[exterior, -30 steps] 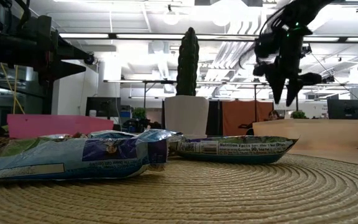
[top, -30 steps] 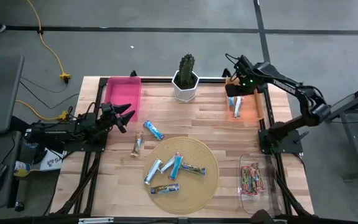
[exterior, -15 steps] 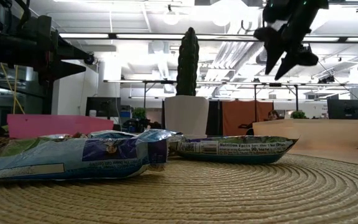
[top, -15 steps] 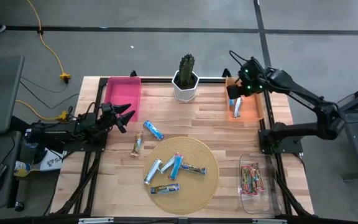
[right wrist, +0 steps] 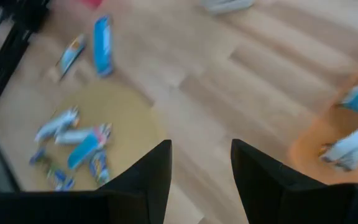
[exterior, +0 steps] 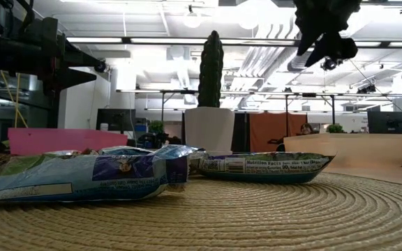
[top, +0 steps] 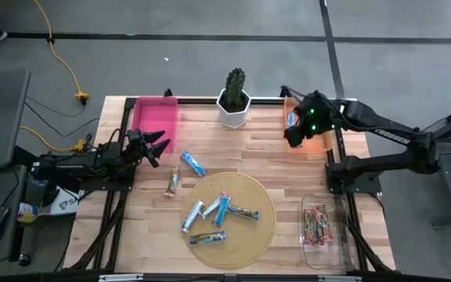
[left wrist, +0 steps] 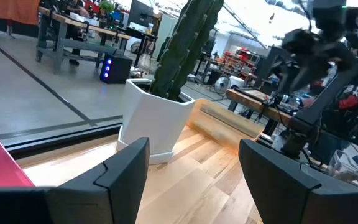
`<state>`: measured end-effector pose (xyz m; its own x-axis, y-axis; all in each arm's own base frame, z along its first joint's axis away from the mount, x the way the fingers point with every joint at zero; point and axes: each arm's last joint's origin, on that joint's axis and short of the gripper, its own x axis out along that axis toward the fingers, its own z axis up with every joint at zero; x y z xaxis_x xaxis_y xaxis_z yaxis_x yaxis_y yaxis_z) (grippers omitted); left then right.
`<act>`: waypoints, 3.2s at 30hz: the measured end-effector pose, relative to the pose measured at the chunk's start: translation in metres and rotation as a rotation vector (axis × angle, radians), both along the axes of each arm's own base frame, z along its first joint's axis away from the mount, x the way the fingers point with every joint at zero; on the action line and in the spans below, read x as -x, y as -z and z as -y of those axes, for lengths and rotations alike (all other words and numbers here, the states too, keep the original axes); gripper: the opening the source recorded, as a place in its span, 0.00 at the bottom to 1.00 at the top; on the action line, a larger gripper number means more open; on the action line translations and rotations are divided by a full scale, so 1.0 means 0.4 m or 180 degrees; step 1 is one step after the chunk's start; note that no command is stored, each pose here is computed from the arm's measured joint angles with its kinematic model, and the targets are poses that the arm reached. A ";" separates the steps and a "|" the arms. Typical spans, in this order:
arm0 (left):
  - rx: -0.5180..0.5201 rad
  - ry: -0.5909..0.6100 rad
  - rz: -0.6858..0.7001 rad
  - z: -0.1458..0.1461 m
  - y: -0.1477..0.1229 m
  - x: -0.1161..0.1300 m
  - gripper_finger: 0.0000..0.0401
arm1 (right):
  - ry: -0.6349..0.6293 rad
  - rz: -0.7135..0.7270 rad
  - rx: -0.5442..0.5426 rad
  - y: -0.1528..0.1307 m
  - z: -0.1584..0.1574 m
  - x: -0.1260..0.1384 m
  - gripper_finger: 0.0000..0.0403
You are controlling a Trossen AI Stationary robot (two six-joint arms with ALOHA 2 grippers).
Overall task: Pick and place Granola Bars by type
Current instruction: Put the red granola bar into the transparent bin
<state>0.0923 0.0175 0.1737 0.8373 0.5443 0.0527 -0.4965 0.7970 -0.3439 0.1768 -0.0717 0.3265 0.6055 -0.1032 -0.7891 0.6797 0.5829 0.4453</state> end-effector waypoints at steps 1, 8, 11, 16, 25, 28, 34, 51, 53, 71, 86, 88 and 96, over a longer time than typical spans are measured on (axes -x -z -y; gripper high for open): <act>0.0000 0.0000 0.0000 0.000 0.000 0.000 0.61 | -0.0101 0.0007 -0.0017 0.000 -0.013 -0.006 0.37; 0.0000 0.0000 0.0001 0.000 0.000 0.000 0.61 | -0.0848 0.0233 0.0124 -0.011 -0.122 -0.049 0.37; 0.0000 0.0000 0.0002 0.000 0.000 0.000 0.61 | -0.1151 0.0389 0.0311 -0.020 -0.169 -0.062 0.37; 0.0000 -0.0001 0.0000 0.000 0.000 0.000 0.61 | -0.1328 0.0549 0.0545 -0.030 -0.227 -0.070 0.37; 0.0000 -0.0001 0.0000 0.000 0.000 0.000 0.61 | -0.1453 0.0662 0.0762 -0.037 -0.296 -0.064 0.37; 0.0001 -0.0001 0.0002 0.000 0.000 0.000 0.61 | -0.1475 0.0667 0.0827 -0.037 -0.311 -0.060 0.37; 0.0000 -0.0002 -0.0001 0.000 0.000 0.000 0.61 | -0.1519 0.0671 0.0926 -0.036 -0.332 -0.055 0.37; 0.0000 0.0000 0.0001 0.000 0.000 0.000 0.61 | -0.2027 0.0628 0.1147 0.036 -0.443 -0.153 0.37; 0.0001 0.0001 0.0002 0.000 0.000 0.000 0.61 | -0.2201 0.0575 0.1309 0.057 -0.456 -0.176 0.37; 0.0000 -0.0001 -0.0001 0.000 0.000 0.000 0.61 | -0.3401 0.0634 0.2476 0.236 -0.475 -0.386 0.37; 0.0000 0.0000 0.0001 0.000 0.000 0.000 0.61 | -0.4373 -0.0165 0.3397 0.400 -0.460 -0.444 0.37; 0.0000 0.0001 0.0000 0.000 0.000 0.000 0.61 | -0.4358 -0.0274 0.3555 0.416 -0.459 -0.451 0.37; 0.0000 0.0001 0.0001 0.000 0.000 0.000 0.61 | -0.4372 -0.0344 0.3788 0.433 -0.456 -0.464 0.37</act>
<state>0.0923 0.0175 0.1737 0.8374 0.5440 0.0528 -0.4962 0.7972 -0.3440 0.3626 0.1107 0.1535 0.6936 -0.1055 -0.7126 -0.5083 0.6294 -0.5878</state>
